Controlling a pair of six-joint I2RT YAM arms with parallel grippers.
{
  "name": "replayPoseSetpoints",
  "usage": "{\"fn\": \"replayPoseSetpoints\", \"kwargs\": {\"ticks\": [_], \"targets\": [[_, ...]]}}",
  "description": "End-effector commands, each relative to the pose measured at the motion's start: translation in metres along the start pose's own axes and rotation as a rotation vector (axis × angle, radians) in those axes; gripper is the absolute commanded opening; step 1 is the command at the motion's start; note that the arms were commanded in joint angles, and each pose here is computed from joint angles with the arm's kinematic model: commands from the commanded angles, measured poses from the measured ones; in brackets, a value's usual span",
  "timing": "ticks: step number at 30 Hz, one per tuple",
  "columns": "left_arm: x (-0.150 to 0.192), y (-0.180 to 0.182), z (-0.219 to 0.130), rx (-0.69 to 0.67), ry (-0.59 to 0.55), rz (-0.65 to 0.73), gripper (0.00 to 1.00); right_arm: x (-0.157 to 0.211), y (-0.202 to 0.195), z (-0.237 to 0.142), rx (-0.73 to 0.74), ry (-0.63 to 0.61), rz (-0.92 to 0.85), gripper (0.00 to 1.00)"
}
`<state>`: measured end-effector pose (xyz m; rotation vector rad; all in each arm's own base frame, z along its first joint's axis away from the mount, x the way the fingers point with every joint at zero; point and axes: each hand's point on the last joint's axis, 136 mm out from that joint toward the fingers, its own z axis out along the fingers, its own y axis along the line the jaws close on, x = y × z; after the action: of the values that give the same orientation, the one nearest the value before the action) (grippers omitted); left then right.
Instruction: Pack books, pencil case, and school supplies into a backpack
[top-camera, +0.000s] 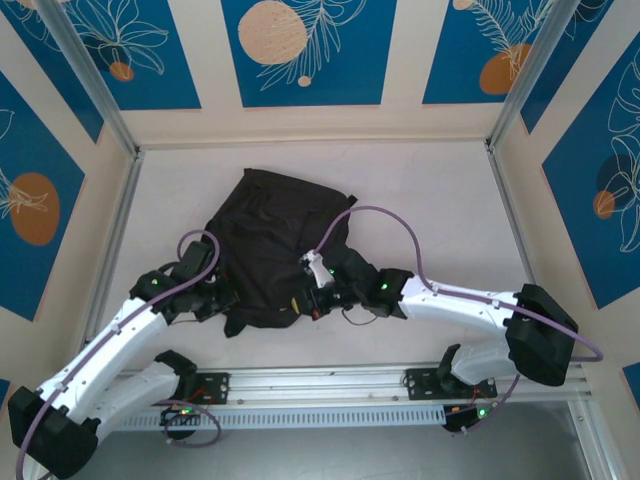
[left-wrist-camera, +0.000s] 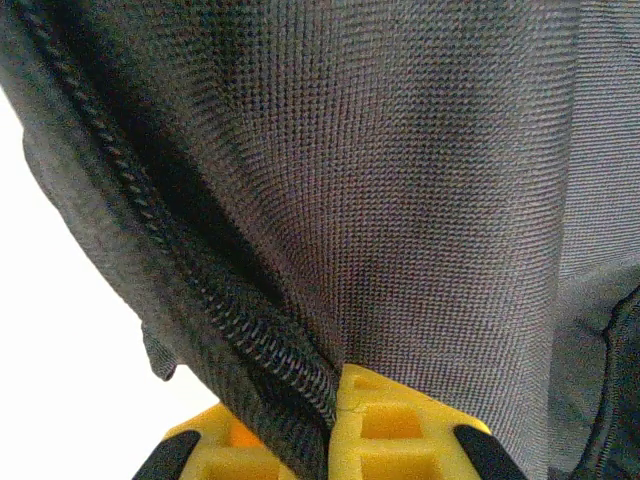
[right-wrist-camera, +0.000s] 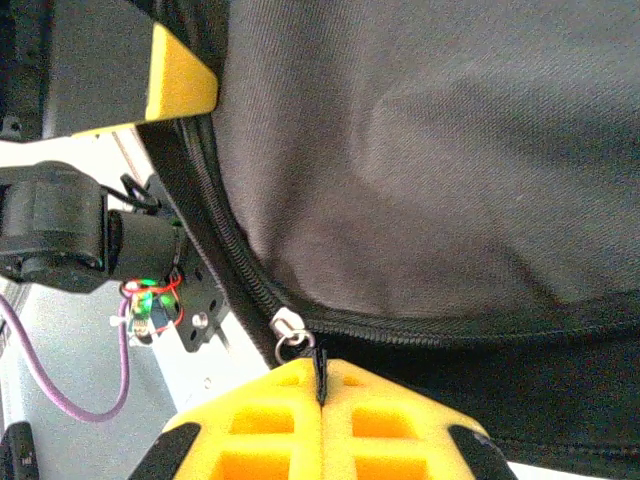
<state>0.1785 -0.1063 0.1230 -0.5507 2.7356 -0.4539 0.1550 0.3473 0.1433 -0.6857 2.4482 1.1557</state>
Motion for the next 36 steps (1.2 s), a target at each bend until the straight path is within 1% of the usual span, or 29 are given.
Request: {"fn": "replayPoseSetpoints", "kwargs": {"ticks": [1, 8, 12, 14, 17, 21, 25, 28, 29, 30, 34, 36], "targets": [[-0.011, 0.013, -0.014, -0.066, -0.076, 0.039, 0.02, 0.006, -0.019, -0.008, 0.064, 0.025, 0.025, 0.00], [-0.015, 0.019, -0.021, -0.086, -0.100, 0.050, 0.02, 0.003, -0.022, -0.014, 0.069, 0.033, 0.024, 0.00], [-0.022, 0.016, -0.025, -0.085, -0.114, 0.066, 0.02, 0.002, -0.017, -0.016, 0.050, 0.028, 0.024, 0.00], [-0.024, 0.014, -0.023, -0.075, -0.103, 0.067, 0.02, 0.000, -0.014, -0.017, 0.036, 0.023, 0.026, 0.00], [-0.027, 0.015, -0.018, -0.078, -0.088, 0.059, 0.02, -0.005, -0.013, -0.017, 0.040, 0.010, 0.028, 0.00], [-0.033, 0.018, -0.019, -0.084, -0.097, 0.043, 0.03, -0.011, -0.017, -0.019, 0.072, -0.015, 0.028, 0.00], [-0.035, 0.029, -0.020, -0.104, -0.109, 0.020, 0.04, -0.015, -0.014, -0.018, 0.063, -0.013, 0.014, 0.00], [-0.038, 0.035, -0.017, -0.112, -0.107, 0.000, 0.06, -0.016, -0.007, -0.013, 0.027, -0.001, 0.015, 0.00], [-0.037, 0.036, -0.015, -0.112, -0.100, -0.013, 0.09, -0.016, -0.004, -0.011, 0.015, 0.004, 0.014, 0.00], [-0.034, 0.034, -0.012, -0.096, -0.082, -0.028, 0.15, -0.015, 0.000, -0.008, 0.002, 0.011, 0.014, 0.00], [-0.013, 0.013, -0.006, 0.060, -0.003, -0.093, 0.49, -0.012, 0.009, 0.005, -0.012, 0.038, 0.007, 0.00], [-0.005, 0.007, -0.013, 0.090, 0.010, -0.106, 0.60, -0.010, 0.012, 0.008, -0.018, 0.039, 0.005, 0.00]]}}
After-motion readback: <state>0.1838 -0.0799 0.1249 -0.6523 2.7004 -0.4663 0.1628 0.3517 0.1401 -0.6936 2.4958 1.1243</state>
